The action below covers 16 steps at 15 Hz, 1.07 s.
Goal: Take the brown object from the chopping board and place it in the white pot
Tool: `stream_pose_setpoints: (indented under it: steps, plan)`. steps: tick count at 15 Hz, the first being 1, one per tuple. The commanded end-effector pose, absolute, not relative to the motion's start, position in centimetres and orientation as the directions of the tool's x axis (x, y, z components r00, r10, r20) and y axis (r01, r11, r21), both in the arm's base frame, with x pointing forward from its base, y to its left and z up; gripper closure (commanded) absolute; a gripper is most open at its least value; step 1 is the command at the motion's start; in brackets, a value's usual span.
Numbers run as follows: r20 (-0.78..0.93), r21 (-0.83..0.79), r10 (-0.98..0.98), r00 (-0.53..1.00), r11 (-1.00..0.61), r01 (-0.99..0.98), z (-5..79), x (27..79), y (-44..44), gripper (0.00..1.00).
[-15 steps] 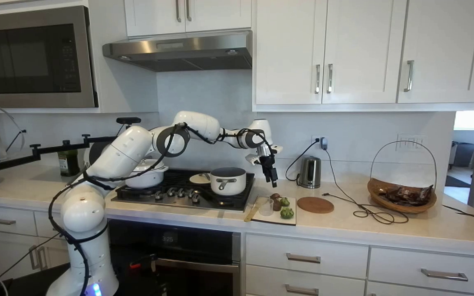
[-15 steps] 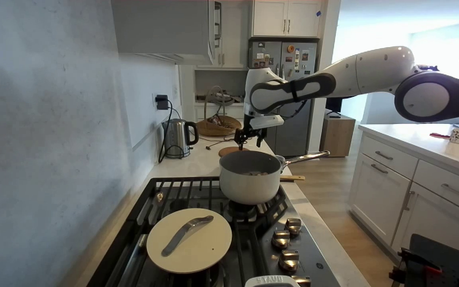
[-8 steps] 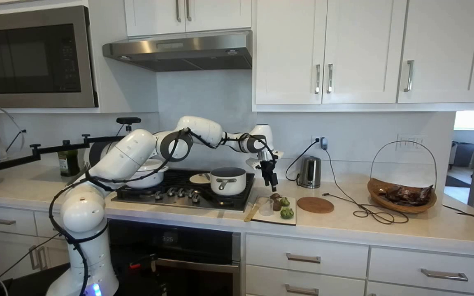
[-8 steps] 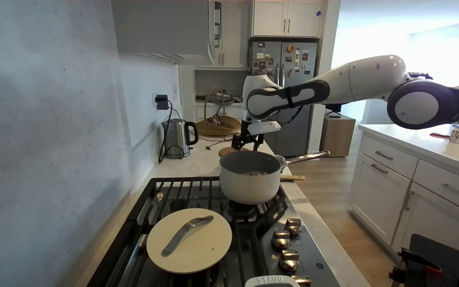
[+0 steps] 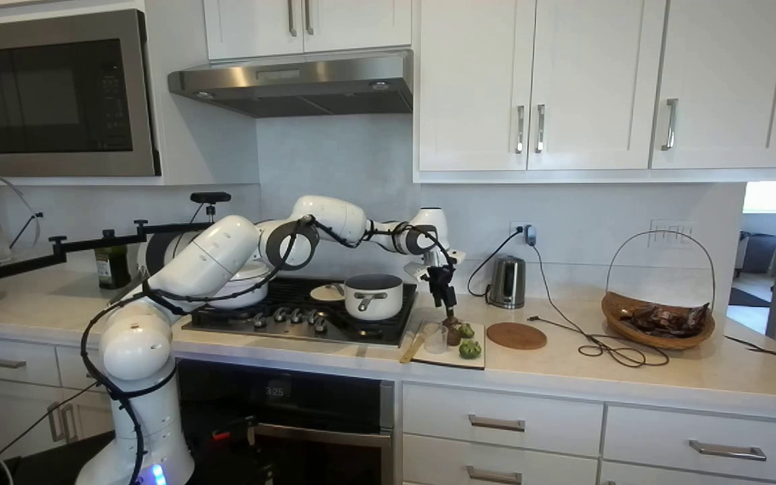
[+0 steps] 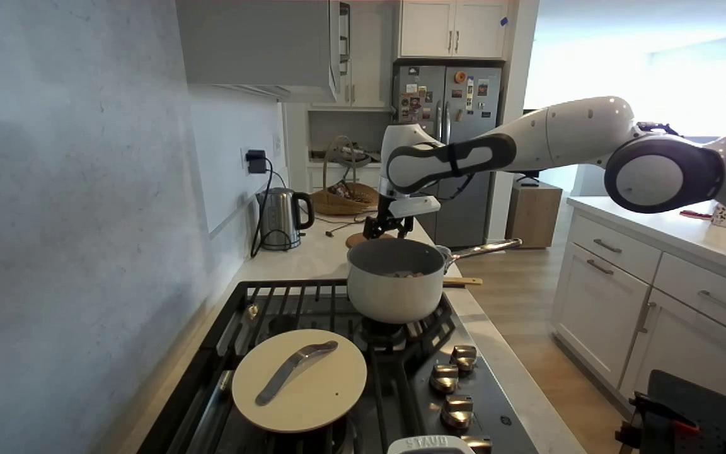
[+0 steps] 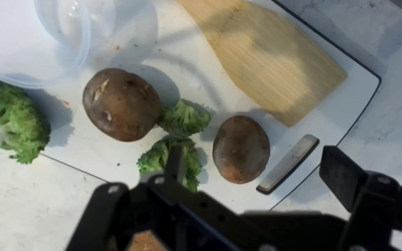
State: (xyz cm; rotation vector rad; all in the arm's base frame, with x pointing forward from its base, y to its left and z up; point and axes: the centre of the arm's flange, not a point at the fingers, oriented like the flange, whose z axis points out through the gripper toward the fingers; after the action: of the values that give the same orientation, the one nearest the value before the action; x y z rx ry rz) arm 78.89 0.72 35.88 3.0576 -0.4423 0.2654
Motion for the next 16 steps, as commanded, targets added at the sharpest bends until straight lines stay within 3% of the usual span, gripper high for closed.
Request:
stream_pose_setpoints:
  steps: [1, 16]
  plan:
    - [0.184, 0.005, -0.266, 0.946, -0.963, -0.271, 35.9, 80.7, 0.5, 0.00]
    - [0.204, 0.005, -0.271, 0.941, -0.961, -0.278, 33.5, 83.6, 0.9, 0.00]
